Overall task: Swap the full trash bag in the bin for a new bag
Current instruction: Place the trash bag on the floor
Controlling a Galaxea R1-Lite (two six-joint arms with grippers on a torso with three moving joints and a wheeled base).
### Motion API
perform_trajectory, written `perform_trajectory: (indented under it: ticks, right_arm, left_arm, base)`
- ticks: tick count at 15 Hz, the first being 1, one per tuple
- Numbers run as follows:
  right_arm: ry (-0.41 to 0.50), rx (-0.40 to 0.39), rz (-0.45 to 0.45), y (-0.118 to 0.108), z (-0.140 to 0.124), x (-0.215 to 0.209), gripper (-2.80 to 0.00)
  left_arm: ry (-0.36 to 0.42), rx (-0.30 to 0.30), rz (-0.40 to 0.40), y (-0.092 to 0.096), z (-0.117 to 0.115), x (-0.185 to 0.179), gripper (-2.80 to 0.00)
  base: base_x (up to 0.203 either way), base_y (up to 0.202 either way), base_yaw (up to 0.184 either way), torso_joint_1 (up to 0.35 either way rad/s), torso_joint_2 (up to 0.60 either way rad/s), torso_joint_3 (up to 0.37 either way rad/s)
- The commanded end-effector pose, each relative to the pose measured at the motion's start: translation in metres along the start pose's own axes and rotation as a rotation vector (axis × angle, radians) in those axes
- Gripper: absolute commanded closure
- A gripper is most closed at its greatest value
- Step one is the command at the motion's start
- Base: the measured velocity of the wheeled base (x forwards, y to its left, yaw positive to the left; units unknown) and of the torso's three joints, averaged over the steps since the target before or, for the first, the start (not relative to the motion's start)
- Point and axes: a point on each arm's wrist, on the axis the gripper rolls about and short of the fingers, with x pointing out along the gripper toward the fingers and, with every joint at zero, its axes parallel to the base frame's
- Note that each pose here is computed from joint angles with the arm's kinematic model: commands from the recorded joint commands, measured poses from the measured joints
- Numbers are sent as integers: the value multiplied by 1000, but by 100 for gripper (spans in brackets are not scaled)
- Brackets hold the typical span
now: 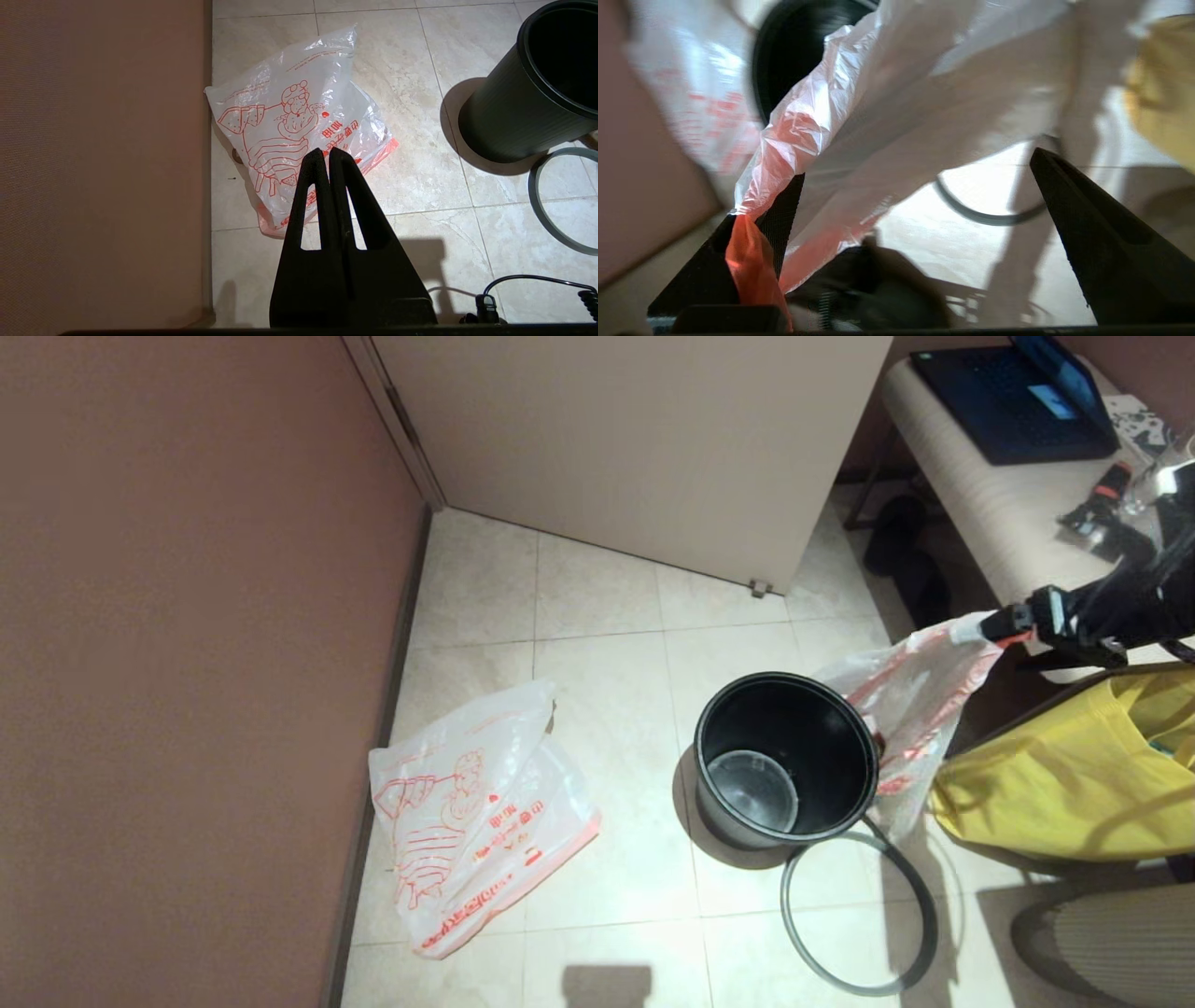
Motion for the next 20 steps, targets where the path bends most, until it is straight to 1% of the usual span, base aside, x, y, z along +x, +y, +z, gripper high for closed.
perform_trajectory:
  ticks: [1,2,4,5,7,8,9,10,11,12,13,14,15,16,17,18,19,20]
  right_arm:
    - [-38,55,81,-6,2,-23,-280]
    - [-39,68,91,-5,2,-25,-280]
    - [-36,122,182,0,2,-31,-280]
    - [-28,121,186,0,0,-30,-280]
    - [-33,64,111,-1,0,-27,-280]
    - [-43,27,50,-1,1,-29,-280]
    - [-59,2,38,3,1,-36,-280]
    - [-45,3,46,3,-2,-35,-280]
    - [1,-4,27,-3,-10,-25,-280]
    - [40,-70,-32,-9,-18,-17,-280]
    - [38,-98,-62,-8,-18,-18,-280]
    - [-1,-66,-32,-3,-13,-26,-280]
    - [-53,21,72,5,-6,-39,-280]
    - [-79,104,193,11,-1,-50,-280]
    - [-68,158,283,11,-2,-54,-280]
    - [-30,204,309,5,-8,-46,-280]
    - [19,241,307,-3,-15,-30,-280]
    - [54,251,295,-9,-19,-15,-280]
  left_arm:
    - [1,0,0,0,0,0,0]
    - [0,0,0,0,0,0,0]
    - [1,0,1,0,0,0,0]
    - [1,0,-1,0,0,0,0]
    - [1,0,0,0,0,0,0]
    - [1,0,0,0,0,0,0]
    - [1,0,1,0,0,0,0]
    - [1,0,0,0,0,0,0]
    - [1,0,0,0,0,0,0]
    - [0,0,1,0,0,0,0]
    - [1,0,0,0,0,0,0]
    - [1,0,0,0,0,0,0]
    - [1,0,-1,0,0,0,0]
    - [1,0,1,0,0,0,0]
    - [1,0,1,0,0,0,0]
    - [1,0,-1,0,0,0,0]
    - [1,0,1,0,0,0,0]
    - [1,0,-1,0,0,0,0]
  base:
    - [0,0,0,0,0,0]
    - [0,0,0,0,0,0]
    - [0,0,0,0,0,0]
    - [0,0,0,0,0,0]
    - [0,0,0,0,0,0]
    - [0,0,0,0,0,0]
    - [0,0,0,0,0,0]
    - [0,0,0,0,0,0]
    - [0,0,0,0,0,0]
    - [0,0,0,0,0,0]
    - [0,0,0,0,0,0]
    - [0,0,0,0,0,0]
    - [0,0,0,0,0,0]
    - [0,0,0,0,0,0]
    - [0,0,0,0,0,0]
    - [0,0,0,0,0,0]
    - [0,0,0,0,0,0]
    - [0,0,0,0,0,0]
